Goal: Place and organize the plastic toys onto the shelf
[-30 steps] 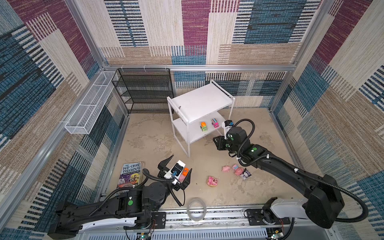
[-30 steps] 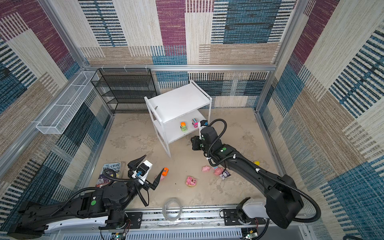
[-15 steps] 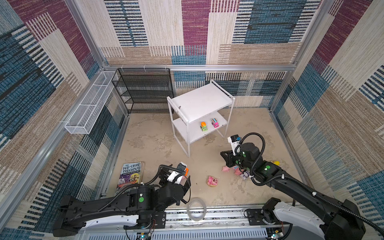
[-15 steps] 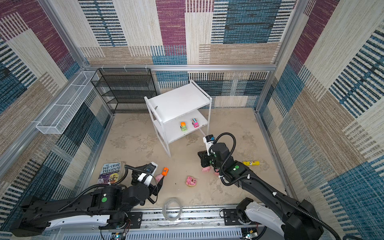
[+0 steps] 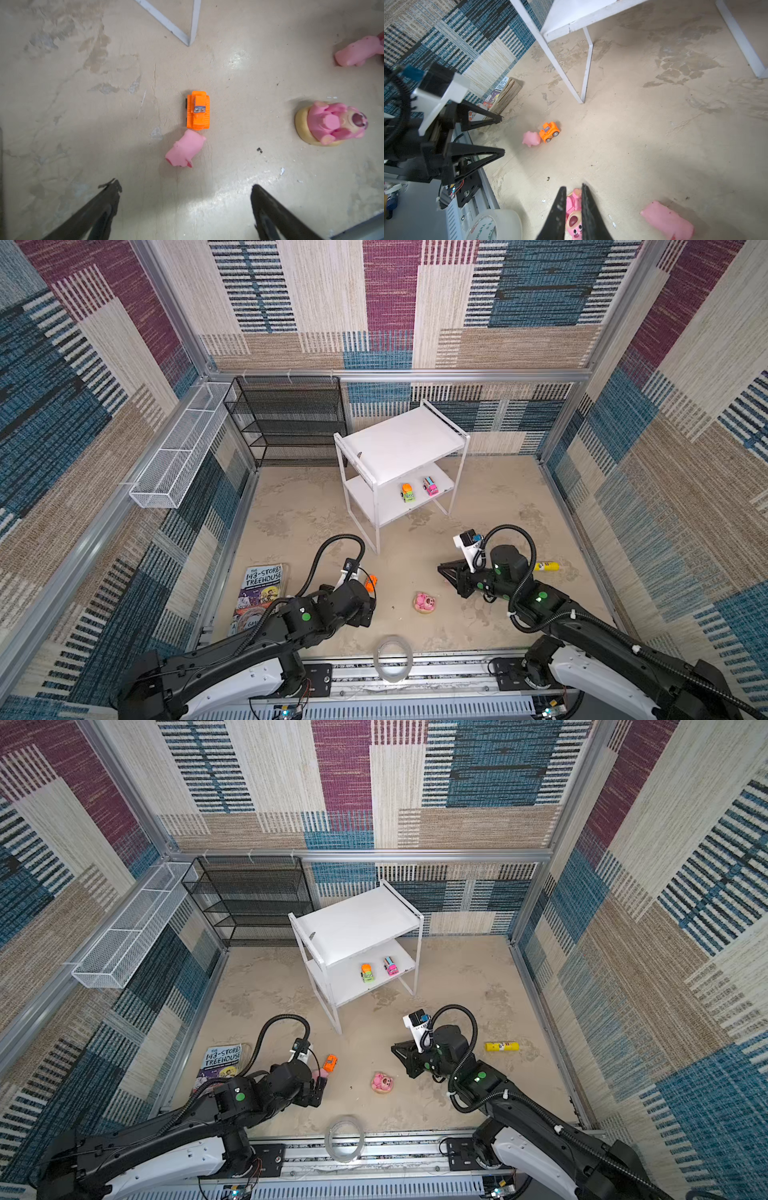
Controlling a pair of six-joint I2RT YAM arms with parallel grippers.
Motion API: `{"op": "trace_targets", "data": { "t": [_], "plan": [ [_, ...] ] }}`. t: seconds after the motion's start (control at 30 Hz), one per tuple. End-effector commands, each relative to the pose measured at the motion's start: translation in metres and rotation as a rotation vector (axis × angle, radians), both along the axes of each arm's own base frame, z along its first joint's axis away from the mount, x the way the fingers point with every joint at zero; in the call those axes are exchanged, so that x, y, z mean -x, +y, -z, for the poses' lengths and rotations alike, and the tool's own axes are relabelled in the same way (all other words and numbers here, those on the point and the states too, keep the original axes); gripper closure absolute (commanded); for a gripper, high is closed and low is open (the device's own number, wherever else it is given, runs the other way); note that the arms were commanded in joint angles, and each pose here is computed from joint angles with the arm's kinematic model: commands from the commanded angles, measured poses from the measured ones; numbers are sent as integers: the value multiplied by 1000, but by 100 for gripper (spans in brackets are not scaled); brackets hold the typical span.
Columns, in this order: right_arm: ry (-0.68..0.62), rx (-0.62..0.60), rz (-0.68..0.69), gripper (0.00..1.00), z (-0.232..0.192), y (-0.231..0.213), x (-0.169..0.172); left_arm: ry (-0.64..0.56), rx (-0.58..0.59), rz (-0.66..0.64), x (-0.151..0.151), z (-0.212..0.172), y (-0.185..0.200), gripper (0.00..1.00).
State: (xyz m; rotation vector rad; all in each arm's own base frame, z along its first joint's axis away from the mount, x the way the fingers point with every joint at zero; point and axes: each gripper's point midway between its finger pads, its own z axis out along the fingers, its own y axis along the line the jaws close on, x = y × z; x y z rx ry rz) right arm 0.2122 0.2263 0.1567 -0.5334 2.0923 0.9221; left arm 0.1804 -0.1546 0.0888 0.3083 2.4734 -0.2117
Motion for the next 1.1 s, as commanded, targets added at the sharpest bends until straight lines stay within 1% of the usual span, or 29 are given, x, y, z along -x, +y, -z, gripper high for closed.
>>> {"op": "trace_targets", "data": {
  "t": [0.0, 0.07, 0.23, 0.4, 0.5, 0.63, 0.97, 1.07],
  "plan": [
    [-43, -42, -47, 82, -11, 7, 3, 87, 101, 62, 2, 3, -18, 2],
    [-44, -42, -47, 81, -9, 7, 3, 98, 89, 81, -4, 4, -20, 4],
    [-49, -42, -43, 80, -10, 8, 0, 171, 20, 102, -16, 16, -24, 12],
    [-57, -36, -40, 80, -12, 8, -2, 122, 8, 118, -40, 11, -39, 13],
    [-59, -37, -39, 80, -13, 9, -3, 127, -1, 132, -50, 13, -46, 17],
    [-58, -35, -39, 80, -14, 9, -3, 156, -26, 131, -57, 22, -50, 28],
    [-64, -13, -33, 80, -12, 7, -5, 181, -86, 126, -62, 35, -48, 49],
    [-60, -11, -41, 80, -9, 8, -4, 188, -98, 128, -65, 38, -48, 59]
  ]
}}
